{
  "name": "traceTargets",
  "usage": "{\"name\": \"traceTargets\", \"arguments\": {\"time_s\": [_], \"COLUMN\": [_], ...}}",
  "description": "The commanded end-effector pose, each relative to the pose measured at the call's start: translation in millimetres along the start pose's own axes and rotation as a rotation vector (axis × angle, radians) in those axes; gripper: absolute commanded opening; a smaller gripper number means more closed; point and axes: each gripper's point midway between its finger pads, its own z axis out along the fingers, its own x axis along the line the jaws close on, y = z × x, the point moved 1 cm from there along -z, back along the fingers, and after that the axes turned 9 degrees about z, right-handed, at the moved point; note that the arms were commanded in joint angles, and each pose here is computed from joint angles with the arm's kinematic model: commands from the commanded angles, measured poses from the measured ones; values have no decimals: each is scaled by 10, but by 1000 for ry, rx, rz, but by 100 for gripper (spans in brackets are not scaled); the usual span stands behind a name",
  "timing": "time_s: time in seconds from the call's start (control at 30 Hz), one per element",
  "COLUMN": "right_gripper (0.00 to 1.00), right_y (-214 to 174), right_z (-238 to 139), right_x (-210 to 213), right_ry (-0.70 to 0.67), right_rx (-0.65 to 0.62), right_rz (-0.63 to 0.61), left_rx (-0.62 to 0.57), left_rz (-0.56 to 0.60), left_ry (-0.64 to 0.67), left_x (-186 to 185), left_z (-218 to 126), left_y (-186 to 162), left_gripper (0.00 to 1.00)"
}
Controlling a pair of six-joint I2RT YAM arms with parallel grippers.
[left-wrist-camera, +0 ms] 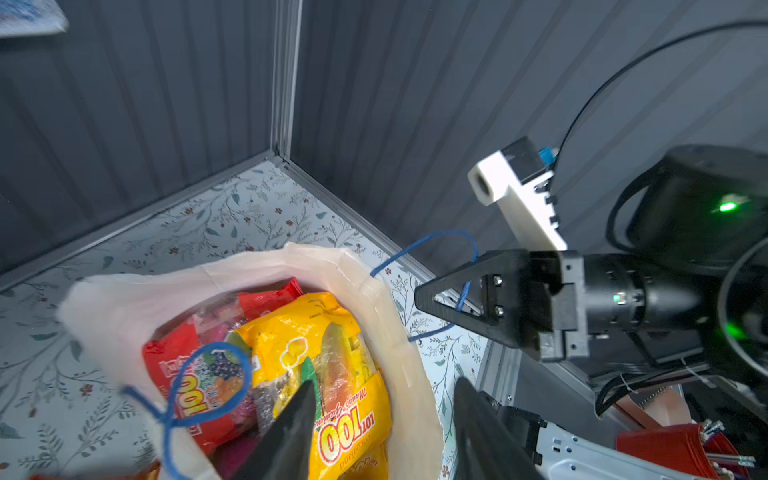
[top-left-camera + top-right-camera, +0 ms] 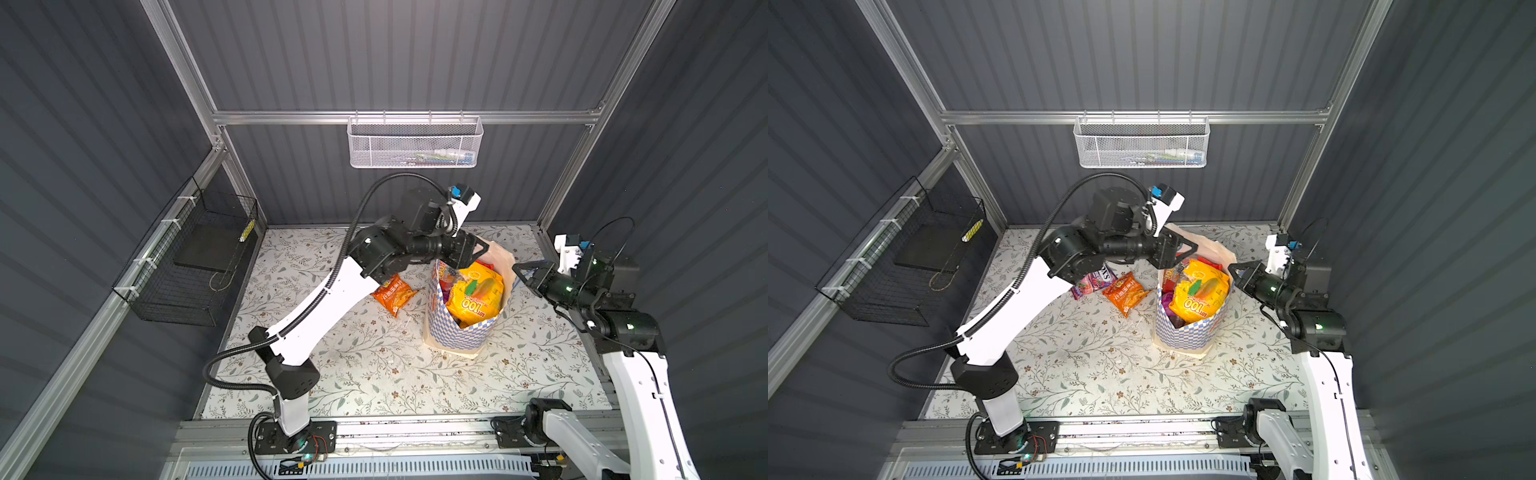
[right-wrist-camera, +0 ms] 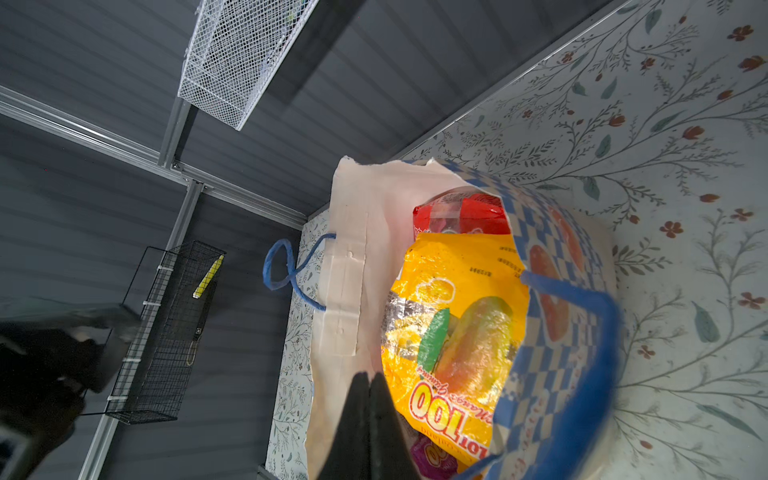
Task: Place the snacks into the paper bag
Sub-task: 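Lower the yellow mango bag into the paper bag and open the left gripper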
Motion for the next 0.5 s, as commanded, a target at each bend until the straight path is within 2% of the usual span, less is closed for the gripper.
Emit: {"name": "traceTargets", "arguments": {"time_s": [0.0, 0.17, 0.27, 0.47], "right_gripper": [0, 0, 0, 0], "right_y": [39, -1, -24, -33], "right_z": [-66, -82, -97, -133], "right_x": [168, 131, 123, 122], "right_ry": [64, 60, 61, 51], "right_rx": [-33, -34, -33, -38], "right_rz": [-63, -61, -61, -70], "left_rx": [136, 258, 333, 457], "left_rz": [-21, -43, -41, -26], "left_ry": [-5, 110, 189, 244], "left_x": [4, 276, 474, 679], "left_z": [446, 866, 1072, 1365], "left_y": [-427, -833, -1101, -1555], "left_gripper": [50, 45, 45, 49]}}
